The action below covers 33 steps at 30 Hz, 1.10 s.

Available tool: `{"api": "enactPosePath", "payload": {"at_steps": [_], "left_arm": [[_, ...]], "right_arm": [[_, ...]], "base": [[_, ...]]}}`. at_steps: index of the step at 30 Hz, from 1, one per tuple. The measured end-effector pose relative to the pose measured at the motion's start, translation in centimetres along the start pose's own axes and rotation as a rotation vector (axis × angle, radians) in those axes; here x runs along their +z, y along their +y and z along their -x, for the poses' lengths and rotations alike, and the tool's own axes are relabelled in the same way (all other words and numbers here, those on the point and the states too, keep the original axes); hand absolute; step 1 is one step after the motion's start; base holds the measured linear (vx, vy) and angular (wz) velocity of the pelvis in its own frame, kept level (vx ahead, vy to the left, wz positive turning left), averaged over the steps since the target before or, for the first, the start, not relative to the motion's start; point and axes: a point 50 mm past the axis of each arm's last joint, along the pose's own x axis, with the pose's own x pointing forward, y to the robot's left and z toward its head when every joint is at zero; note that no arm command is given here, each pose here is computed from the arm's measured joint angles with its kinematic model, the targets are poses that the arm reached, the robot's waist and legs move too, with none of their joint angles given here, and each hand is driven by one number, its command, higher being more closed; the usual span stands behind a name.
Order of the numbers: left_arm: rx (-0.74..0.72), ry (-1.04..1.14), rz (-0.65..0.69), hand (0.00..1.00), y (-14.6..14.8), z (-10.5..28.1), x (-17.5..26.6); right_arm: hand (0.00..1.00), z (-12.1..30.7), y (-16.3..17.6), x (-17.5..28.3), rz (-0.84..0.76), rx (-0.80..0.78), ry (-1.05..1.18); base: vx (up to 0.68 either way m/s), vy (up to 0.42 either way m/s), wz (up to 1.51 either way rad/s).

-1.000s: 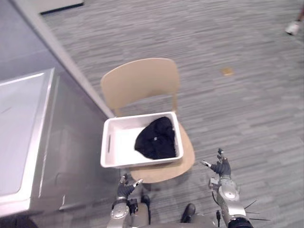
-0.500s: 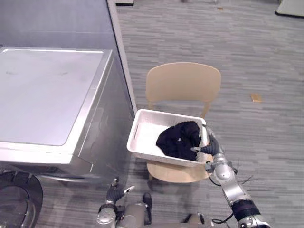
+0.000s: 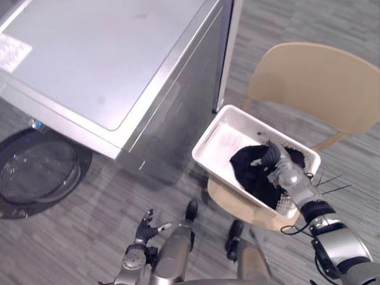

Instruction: Pick up the laundry basket with both hands and put the clothes into the washing machine.

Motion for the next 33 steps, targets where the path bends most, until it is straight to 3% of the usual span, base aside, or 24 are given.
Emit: {"api": "enactPosePath", "payload": {"at_steps": [13, 14, 22, 28, 33], "left_arm": [[0.019, -0.088, 0.047, 0.00, -0.8, -1.8, 3.2], [0.014, -0.103, 0.052, 0.00, -1.0, -2.1, 3.7], [-0.022, -0.185, 0.083, 0.00, -2.6, -3.1, 6.6], [-0.038, -0.204, 0.095, 0.00, -3.3, -3.3, 7.4], [-0.039, -0.200, 0.099, 0.00, -3.3, -3.3, 7.3]], "right_arm": [[0.00, -2.4, -5.5, -0.5, 0.341, -0.103, 0.129], [1.00, -2.5, -6.1, -0.6, 0.348, -0.113, 0.138], [1.00, -3.0, -8.4, 0.0, 0.397, -0.141, 0.134], [1.00, -3.2, -7.5, 0.8, 0.213, -0.150, 0.118], [1.00, -3.2, -6.9, 5.3, -0.012, -0.230, -0.085]], "base": [[-0.04, -0.048, 0.02], [-0.04, -0.047, 0.04], [-0.01, -0.061, 0.04], [0.01, -0.064, -0.01], [-0.03, -0.052, -0.02]]}}
